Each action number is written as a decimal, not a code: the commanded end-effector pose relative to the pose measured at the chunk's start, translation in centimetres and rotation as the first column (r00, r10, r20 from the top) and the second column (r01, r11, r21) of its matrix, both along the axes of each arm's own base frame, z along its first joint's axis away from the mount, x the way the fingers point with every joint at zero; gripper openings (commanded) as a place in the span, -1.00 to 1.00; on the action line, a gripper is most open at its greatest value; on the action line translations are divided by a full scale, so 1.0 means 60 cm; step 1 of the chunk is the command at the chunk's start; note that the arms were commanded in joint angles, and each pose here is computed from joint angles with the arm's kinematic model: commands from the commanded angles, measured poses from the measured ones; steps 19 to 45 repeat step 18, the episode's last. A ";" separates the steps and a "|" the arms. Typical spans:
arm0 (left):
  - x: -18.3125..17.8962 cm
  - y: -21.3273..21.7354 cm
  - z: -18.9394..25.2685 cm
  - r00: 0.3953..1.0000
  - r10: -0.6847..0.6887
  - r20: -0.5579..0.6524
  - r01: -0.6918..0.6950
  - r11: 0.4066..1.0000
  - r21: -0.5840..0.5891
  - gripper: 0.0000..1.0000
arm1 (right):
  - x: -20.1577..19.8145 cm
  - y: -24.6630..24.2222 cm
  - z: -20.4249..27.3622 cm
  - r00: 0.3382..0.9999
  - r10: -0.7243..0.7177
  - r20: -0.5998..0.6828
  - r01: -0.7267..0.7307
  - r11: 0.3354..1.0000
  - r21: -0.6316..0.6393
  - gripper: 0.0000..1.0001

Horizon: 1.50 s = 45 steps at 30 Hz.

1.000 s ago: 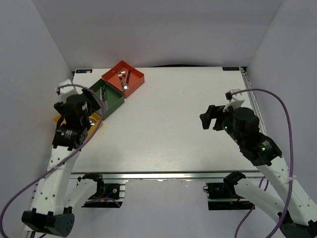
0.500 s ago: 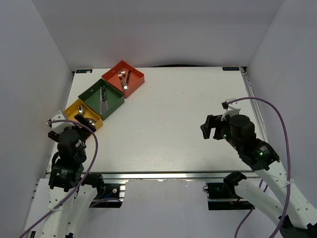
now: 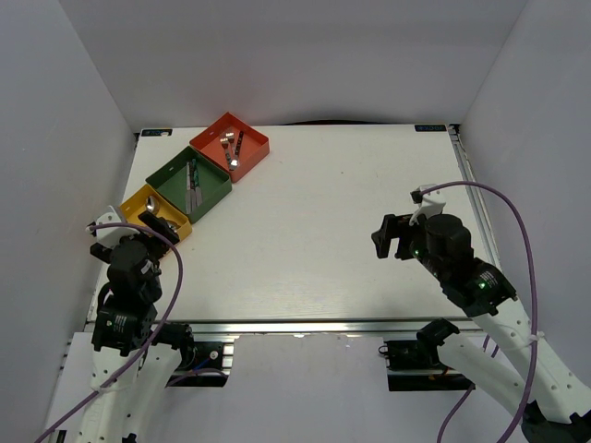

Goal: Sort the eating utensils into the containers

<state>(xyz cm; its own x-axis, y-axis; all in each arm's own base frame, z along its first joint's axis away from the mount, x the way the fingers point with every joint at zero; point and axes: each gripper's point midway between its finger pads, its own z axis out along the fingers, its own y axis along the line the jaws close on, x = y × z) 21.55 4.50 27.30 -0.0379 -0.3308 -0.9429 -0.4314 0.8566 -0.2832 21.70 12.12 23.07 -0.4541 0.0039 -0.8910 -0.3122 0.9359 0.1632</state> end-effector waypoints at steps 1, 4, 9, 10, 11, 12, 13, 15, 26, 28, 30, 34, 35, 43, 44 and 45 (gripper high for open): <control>0.005 -0.004 -0.007 1.000 -0.008 0.000 0.008 1.000 -0.008 0.96 | 0.006 0.006 0.027 0.999 0.000 0.050 -0.002 0.999 0.040 0.79; 0.007 -0.004 -0.011 1.000 -0.005 -0.008 0.005 1.000 -0.007 0.96 | 0.006 0.008 0.026 0.999 0.004 0.045 -0.006 0.999 0.042 0.79; 0.006 -0.002 -0.011 1.000 0.002 -0.008 -0.002 1.000 -0.008 0.96 | 0.005 0.012 0.032 0.999 0.013 0.048 -0.016 0.998 0.053 0.79; 0.005 -0.002 -0.011 1.000 0.002 -0.007 -0.002 1.000 -0.008 0.96 | 0.004 0.012 0.033 0.999 0.014 0.048 -0.016 0.998 0.056 0.79; 0.005 -0.002 -0.011 1.000 0.002 -0.007 -0.002 1.000 -0.008 0.96 | 0.003 0.013 0.032 0.999 0.016 0.046 -0.019 0.998 0.056 0.79; 0.006 -0.002 -0.011 1.000 0.003 -0.007 -0.004 1.000 -0.008 0.96 | 0.003 0.013 0.032 0.999 0.016 0.046 -0.019 0.998 0.056 0.79; 0.005 -0.002 -0.011 1.000 0.002 -0.007 -0.002 1.000 -0.008 0.96 | 0.003 0.013 0.033 0.999 0.018 0.047 -0.021 0.998 0.057 0.79; 0.004 -0.001 -0.011 1.000 0.006 -0.005 -0.006 1.000 -0.008 0.96 | 0.002 0.014 0.029 0.999 0.023 0.042 -0.025 0.998 0.058 0.79; 0.004 -0.001 -0.010 1.000 0.005 -0.001 -0.005 1.000 -0.010 0.96 | 0.001 0.017 0.028 0.999 0.030 0.038 -0.032 0.998 0.060 0.79; 0.004 -0.001 -0.010 1.000 0.005 -0.001 -0.005 1.000 -0.010 0.96 | 0.001 0.017 0.028 0.999 0.030 0.038 -0.032 0.998 0.060 0.79; 0.004 -0.001 -0.010 1.000 0.005 -0.001 -0.005 1.000 -0.010 0.96 | 0.001 0.017 0.028 0.999 0.030 0.038 -0.032 0.998 0.060 0.79; 0.004 -0.001 -0.010 1.000 0.005 -0.001 -0.005 1.000 -0.010 0.96 | 0.001 0.017 0.028 0.999 0.030 0.038 -0.032 0.998 0.060 0.79; 0.004 -0.001 -0.010 1.000 0.005 -0.001 -0.005 1.000 -0.010 0.96 | 0.001 0.017 0.028 0.999 0.030 0.038 -0.032 0.998 0.060 0.79; 0.004 -0.001 -0.010 1.000 0.005 -0.001 -0.005 1.000 -0.010 0.96 | 0.001 0.017 0.028 0.999 0.030 0.038 -0.032 0.998 0.060 0.79; 0.004 -0.001 -0.010 1.000 0.005 -0.001 -0.005 1.000 -0.010 0.96 | 0.001 0.017 0.028 0.999 0.030 0.038 -0.032 0.998 0.060 0.79; 0.004 -0.001 -0.010 1.000 0.005 -0.001 -0.005 1.000 -0.010 0.96 | 0.001 0.017 0.028 0.999 0.030 0.038 -0.032 0.998 0.060 0.79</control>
